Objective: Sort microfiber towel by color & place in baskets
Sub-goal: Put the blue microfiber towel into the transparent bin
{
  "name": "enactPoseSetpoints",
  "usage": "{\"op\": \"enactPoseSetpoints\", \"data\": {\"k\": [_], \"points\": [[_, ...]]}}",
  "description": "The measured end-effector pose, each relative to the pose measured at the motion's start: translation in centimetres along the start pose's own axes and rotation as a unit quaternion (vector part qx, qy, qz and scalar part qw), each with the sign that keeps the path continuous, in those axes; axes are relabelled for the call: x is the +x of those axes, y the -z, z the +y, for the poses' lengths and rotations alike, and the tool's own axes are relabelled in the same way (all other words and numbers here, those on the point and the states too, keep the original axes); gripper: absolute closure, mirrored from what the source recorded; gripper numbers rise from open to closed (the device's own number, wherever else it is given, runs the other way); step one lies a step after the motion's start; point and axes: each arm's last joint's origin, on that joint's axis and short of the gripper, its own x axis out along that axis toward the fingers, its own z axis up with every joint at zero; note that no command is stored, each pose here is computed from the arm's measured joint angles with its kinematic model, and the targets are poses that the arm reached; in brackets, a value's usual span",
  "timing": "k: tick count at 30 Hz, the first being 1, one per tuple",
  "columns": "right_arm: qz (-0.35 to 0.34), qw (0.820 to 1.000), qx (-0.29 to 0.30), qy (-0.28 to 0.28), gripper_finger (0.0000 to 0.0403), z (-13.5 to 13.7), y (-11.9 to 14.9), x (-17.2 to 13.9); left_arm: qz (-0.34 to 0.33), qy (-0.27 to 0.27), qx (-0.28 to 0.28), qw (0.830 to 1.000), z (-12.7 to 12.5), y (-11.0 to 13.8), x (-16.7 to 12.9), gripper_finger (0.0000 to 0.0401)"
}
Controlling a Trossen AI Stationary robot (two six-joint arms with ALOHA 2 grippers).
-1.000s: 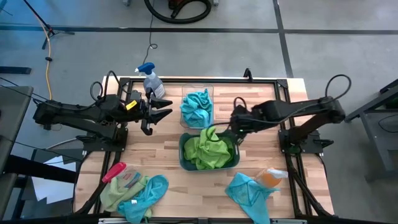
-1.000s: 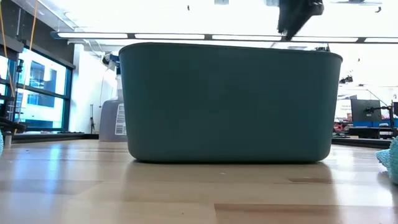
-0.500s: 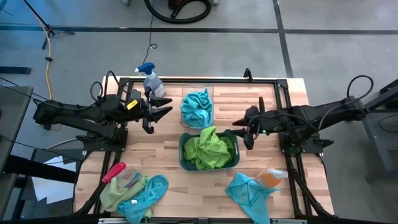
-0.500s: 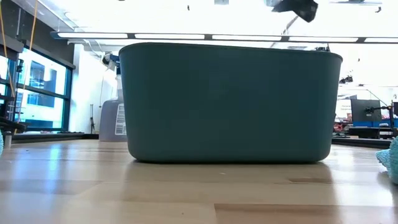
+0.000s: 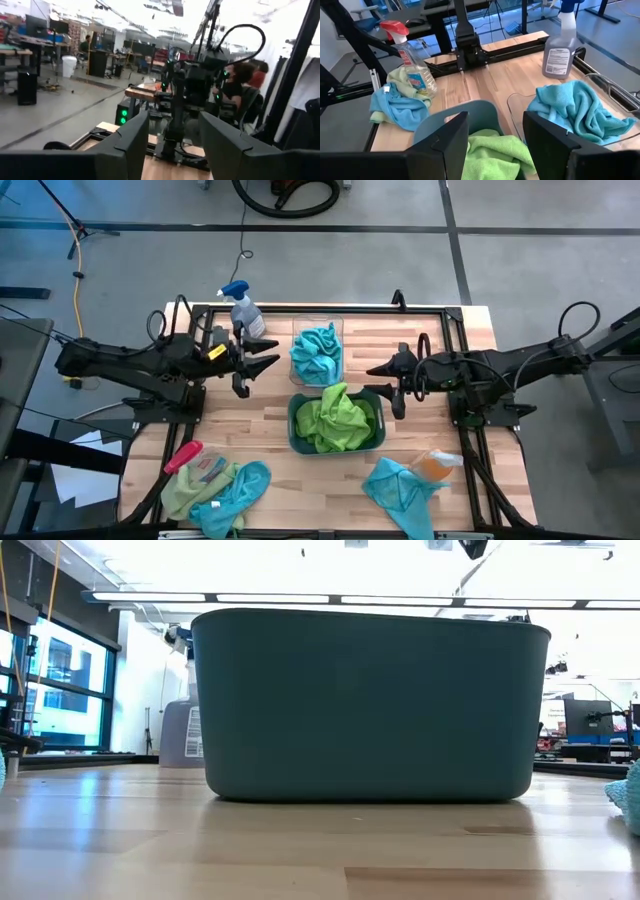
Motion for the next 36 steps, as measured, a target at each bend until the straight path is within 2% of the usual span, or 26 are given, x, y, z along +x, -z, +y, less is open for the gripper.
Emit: {"op": "enactPoseSetpoints", "data": {"k": [5,8,10,13,16,18,23,24,25,29,32,36], "points": [[-0.003,1.0,0.002,-0.001,0.0218,0.0,-0.2,-0.1,0.121,0.029,0.045,0.991,-2.1,-1.8,2.2,0.0201],[-0.009,1.0,0.004,-0.003,0.0218,0.1,-0.6,-0.2,0.233,0.052,0.076,0.968,-3.4,-2.6,3.6,0.0177],[-0.011,1.0,0.004,-0.004,0.0218,0.1,-0.8,-0.3,0.314,0.064,0.094,0.943,-4.3,-2.9,4.3,0.0164],[-0.011,1.0,0.004,-0.004,0.0218,0.1,-0.8,-0.4,0.433,0.058,0.099,0.894,-5.4,-2.6,5.2,0.0148],[-0.007,1.0,0.006,-0.002,0.0218,0.1,-0.8,-0.4,0.538,0.018,0.051,0.841,-6.4,-1.3,6.1,0.0138],[-0.004,1.0,0.01,-0.001,0.0218,0.1,-0.7,-0.4,0.603,-0.011,0.021,0.797,-7.0,0.2,6.6,0.0135],[0.002,1.0,0.01,-0.01,0.0218,0.1,-0.6,-0.4,0.742,-0.055,-0.005,0.668,-8.9,5.5,6.5,0.0134],[0.004,1.0,0.01,-0.015,0.0218,0.2,-0.6,-0.4,0.761,-0.063,-0.001,0.645,-9.4,6.6,6.3,0.0134],[0.005,1.0,0.01,-0.019,0.0218,0.2,-0.6,-0.4,0.773,-0.068,0.004,0.63,-9.9,7.6,6.2,0.0134],[0.011,1.0,0.014,-0.02,0.0218,0.2,-0.5,-0.4,0.795,-0.063,0.009,0.603,-12.1,11.2,5.5,0.0134],[0.021,0.999,0.017,-0.018,0.0218,0.1,-0.3,-0.4,0.806,-0.044,-0.012,0.59,-13.6,13.6,4.8,0.0134],[0.029,0.999,0.016,-0.027,0.0218,0.1,-0.2,-0.4,0.822,-0.057,-0.033,0.566,-14.0,16.1,3.9,0.0134]]}}
